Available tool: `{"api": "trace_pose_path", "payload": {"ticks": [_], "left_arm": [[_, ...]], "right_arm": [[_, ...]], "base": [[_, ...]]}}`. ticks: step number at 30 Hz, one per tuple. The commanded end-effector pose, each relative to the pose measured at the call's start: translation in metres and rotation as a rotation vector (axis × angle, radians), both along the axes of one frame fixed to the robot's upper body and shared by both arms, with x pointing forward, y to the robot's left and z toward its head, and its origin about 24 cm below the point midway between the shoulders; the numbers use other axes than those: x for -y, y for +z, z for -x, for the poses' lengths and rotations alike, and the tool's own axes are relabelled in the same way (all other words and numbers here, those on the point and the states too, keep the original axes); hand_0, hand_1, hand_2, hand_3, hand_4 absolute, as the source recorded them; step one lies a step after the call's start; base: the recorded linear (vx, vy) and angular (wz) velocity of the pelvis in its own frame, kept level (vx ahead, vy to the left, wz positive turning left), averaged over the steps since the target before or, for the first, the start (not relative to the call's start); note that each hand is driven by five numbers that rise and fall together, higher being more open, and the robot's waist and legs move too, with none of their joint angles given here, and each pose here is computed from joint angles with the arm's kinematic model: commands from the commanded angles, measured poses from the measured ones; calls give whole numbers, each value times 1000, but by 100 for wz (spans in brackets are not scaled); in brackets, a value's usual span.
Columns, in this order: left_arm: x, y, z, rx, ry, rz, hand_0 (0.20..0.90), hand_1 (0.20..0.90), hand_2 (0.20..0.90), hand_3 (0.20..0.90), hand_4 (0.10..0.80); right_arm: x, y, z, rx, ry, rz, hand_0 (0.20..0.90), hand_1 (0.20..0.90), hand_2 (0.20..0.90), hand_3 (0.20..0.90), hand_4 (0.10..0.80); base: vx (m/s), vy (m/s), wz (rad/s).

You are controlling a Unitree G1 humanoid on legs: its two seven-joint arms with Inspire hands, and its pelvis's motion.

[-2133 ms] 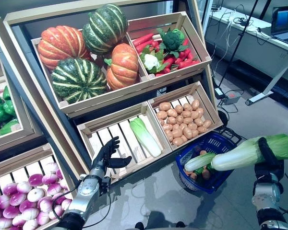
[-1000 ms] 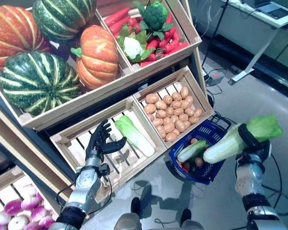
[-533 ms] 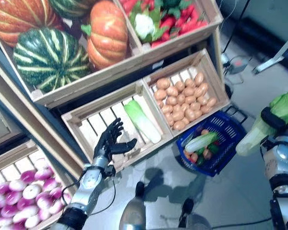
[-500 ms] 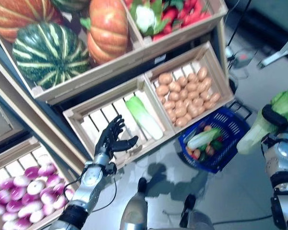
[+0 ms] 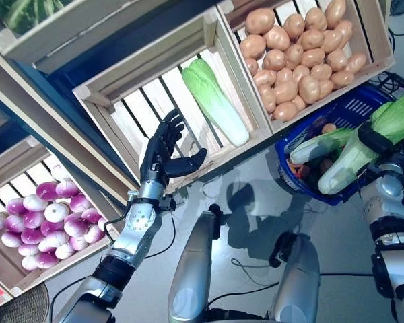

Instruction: Put vegetables into the basket

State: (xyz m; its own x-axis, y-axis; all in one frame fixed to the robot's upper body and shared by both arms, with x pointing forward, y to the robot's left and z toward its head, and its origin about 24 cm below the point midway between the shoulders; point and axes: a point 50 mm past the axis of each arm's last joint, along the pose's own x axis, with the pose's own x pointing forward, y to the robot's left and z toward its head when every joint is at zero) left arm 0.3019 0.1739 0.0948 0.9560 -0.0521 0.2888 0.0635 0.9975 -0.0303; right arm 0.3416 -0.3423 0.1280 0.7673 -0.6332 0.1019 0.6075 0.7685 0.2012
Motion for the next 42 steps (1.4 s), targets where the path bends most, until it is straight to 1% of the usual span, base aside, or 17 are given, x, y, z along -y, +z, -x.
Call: {"api": "trace_pose_path", "payload": {"ticks": [1, 2, 8, 15, 20, 24, 29, 31, 34, 36, 37, 38, 40, 41, 42], "left_arm": [[5, 58, 6, 318, -35, 37, 900, 900, 900, 900, 800], [5, 57, 6, 320, -33, 39, 900, 900, 900, 900, 800], [-3, 57, 7, 317, -18, 35, 900, 900, 900, 900, 800], [-7, 53, 10, 300, -22, 22, 900, 900, 900, 900, 800], [-9, 51, 11, 302, 16, -20, 900, 900, 900, 900, 800], [-20, 58, 9, 327, 102, -98, 900, 900, 900, 900, 800], [-35, 77, 0, 344, 186, -170, 900, 900, 900, 900, 800], [-41, 84, -4, 339, 212, -190, 900, 900, 900, 900, 800], [-47, 91, -7, 354, 254, -290, 900, 900, 900, 900, 800], [-54, 100, -8, 404, 326, -448, 900, 900, 900, 900, 800], [-59, 102, -10, 406, 350, -483, 900, 900, 900, 900, 800], [-70, 112, -12, 429, 426, -578, 900, 900, 900, 900, 800], [-81, 121, -15, 459, 505, -683, 900, 900, 900, 900, 800], [-92, 132, -19, 492, 599, -817, 900, 900, 900, 900, 800], [-96, 135, -21, 491, 629, -900, 900, 900, 900, 900, 800]], "right_arm": [[0, 79, -10, 289, -2, 59, 300, 300, 300, 300, 400], [1, 79, -11, 285, 0, 53, 900, 900, 900, 900, 800], [11, 84, -7, 288, -42, 29, 900, 900, 900, 900, 800], [15, 84, -4, 282, -27, 40, 900, 900, 900, 900, 800], [16, 82, -4, 268, -14, 50, 900, 900, 900, 900, 800], [18, 81, -2, 262, -19, 61, 900, 900, 900, 900, 800], [20, 81, 0, 254, -58, 72, 900, 900, 900, 900, 800], [20, 86, 0, 245, -75, 111, 900, 900, 900, 900, 800], [20, 95, 1, 228, -124, 166, 900, 900, 900, 900, 800], [22, 101, 2, 234, -130, 162, 900, 900, 900, 900, 800], [22, 103, 2, 236, -122, 162, 900, 900, 900, 900, 800], [21, 105, 0, 243, -84, 161, 900, 900, 900, 900, 800], [19, 105, -2, 238, -50, 166, 900, 900, 900, 900, 800], [15, 104, -5, 222, -15, 179, 900, 900, 900, 900, 800], [15, 103, -5, 214, -4, 179, 900, 900, 900, 900, 800]], "base": [[55, 3, -6], [70, -7, -1], [-21, -7, 3], [11, -13, 0], [52, -4, -1], [57, 8, -2], [76, 12, -3], [63, 17, -2], [63, 23, 2], [64, 32, 0], [61, 52, -4], [49, 54, -7], [41, 62, -12], [32, 72, -13], [28, 92, -12]]}}
